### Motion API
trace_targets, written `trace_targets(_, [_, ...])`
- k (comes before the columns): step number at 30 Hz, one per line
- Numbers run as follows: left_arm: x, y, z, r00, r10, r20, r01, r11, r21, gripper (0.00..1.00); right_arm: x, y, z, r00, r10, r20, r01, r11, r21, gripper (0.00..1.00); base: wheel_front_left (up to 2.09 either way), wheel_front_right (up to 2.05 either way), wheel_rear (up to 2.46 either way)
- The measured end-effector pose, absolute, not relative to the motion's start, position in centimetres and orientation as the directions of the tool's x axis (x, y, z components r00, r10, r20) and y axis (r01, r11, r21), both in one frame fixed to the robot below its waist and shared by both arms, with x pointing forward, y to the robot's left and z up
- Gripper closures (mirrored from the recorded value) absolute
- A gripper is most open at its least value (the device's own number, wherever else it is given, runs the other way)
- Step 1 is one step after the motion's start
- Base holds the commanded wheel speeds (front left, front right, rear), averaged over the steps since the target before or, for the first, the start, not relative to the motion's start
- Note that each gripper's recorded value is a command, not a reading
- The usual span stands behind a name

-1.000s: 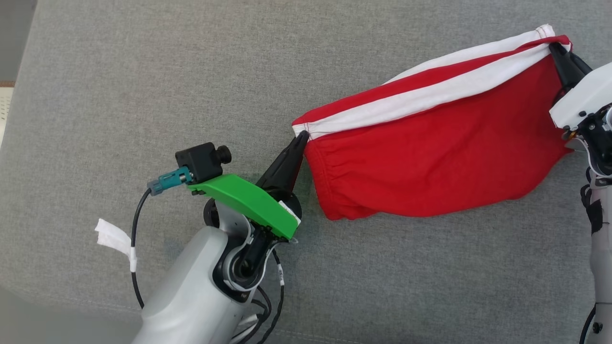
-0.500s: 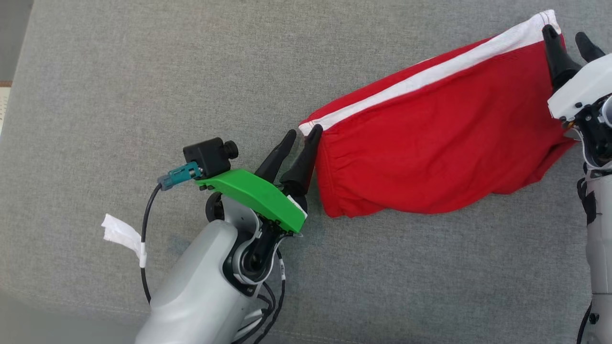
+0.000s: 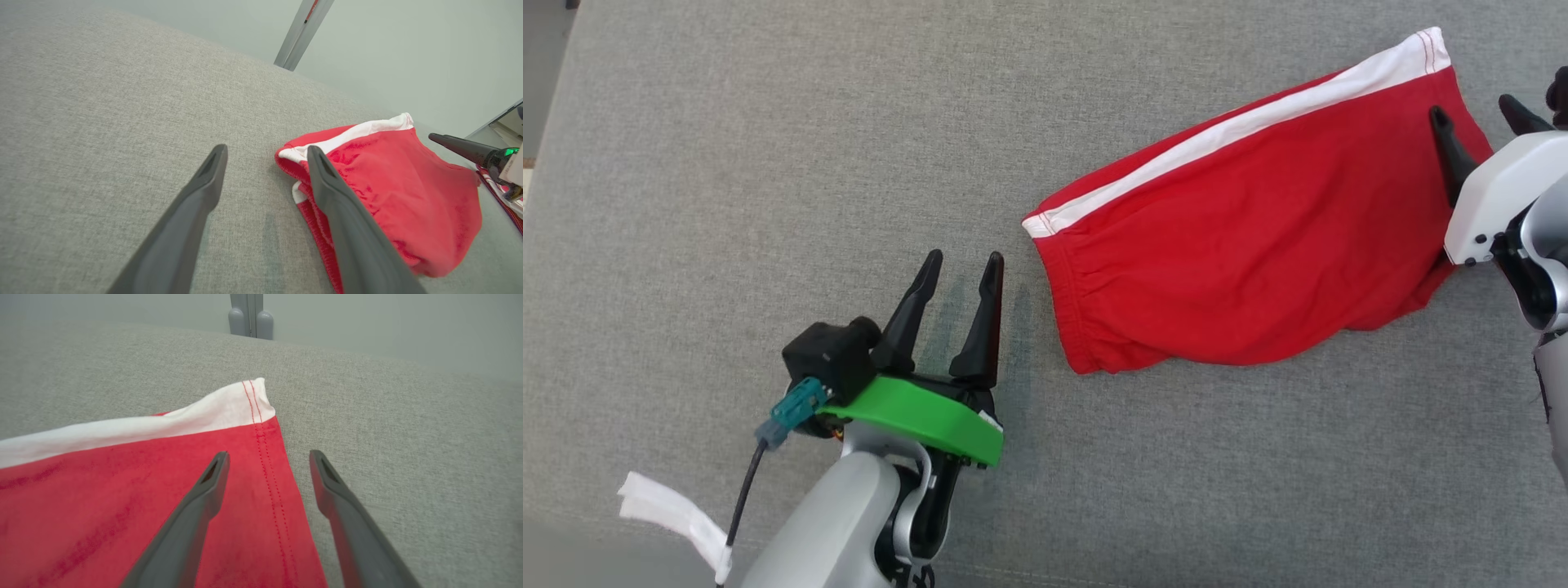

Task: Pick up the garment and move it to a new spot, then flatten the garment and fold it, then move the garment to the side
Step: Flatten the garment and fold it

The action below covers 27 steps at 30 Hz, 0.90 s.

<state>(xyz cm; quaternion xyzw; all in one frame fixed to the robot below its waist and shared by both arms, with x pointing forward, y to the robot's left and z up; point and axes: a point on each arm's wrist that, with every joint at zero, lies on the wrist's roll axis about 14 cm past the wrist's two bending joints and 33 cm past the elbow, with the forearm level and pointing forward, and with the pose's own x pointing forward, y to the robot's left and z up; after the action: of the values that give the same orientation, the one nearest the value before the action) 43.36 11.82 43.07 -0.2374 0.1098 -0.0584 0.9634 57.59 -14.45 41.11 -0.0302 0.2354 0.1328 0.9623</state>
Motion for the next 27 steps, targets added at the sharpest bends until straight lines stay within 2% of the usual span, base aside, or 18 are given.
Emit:
trace_targets(4, [42.8,13.2,44.8,0.988,-0.104,-0.114,0.056,0.928,-0.368,0.0,57.7,-14.3,39.7,0.822,0.227,-0.522,-0.285,0.958,-0.032,0.0,0.0,0.0,0.0])
trace_targets(7, [41.8,13.4,45.3,0.992,-0.087,-0.089,0.053,0.942,-0.332,0.0,58.1,-15.2,38.8,0.805,0.184,-0.564,-0.304,0.945,-0.125,0.0,0.0,0.0,0.0])
trace_targets(13, [40.2,14.7,45.5,0.996,-0.05,-0.077,0.025,0.956,-0.294,0.0,57.4,-15.1,36.4,0.718,0.159,-0.677,-0.277,0.959,-0.068,0.0,0.0,0.0,0.0])
trace_targets(14, [39.9,15.0,45.4,0.996,-0.04,-0.079,0.016,0.957,-0.29,0.0,57.1,-14.5,36.4,0.706,0.18,-0.684,-0.264,0.964,-0.019,1.0,0.0,0.0,0.0])
trace_targets(20, [38.2,17.1,45.3,0.996,0.019,-0.088,-0.043,0.962,-0.27,0.0,56.1,-13.4,37.6,0.713,0.255,-0.653,-0.219,0.966,0.138,1.0,0.0,0.0,0.0])
trace_targets(27, [36.7,17.5,45.6,0.996,0.03,-0.085,-0.053,0.959,-0.278,0.0,55.5,-20.7,41.0,0.812,0.12,-0.571,-0.068,0.992,0.11,1.0,0.0,0.0,0.0])
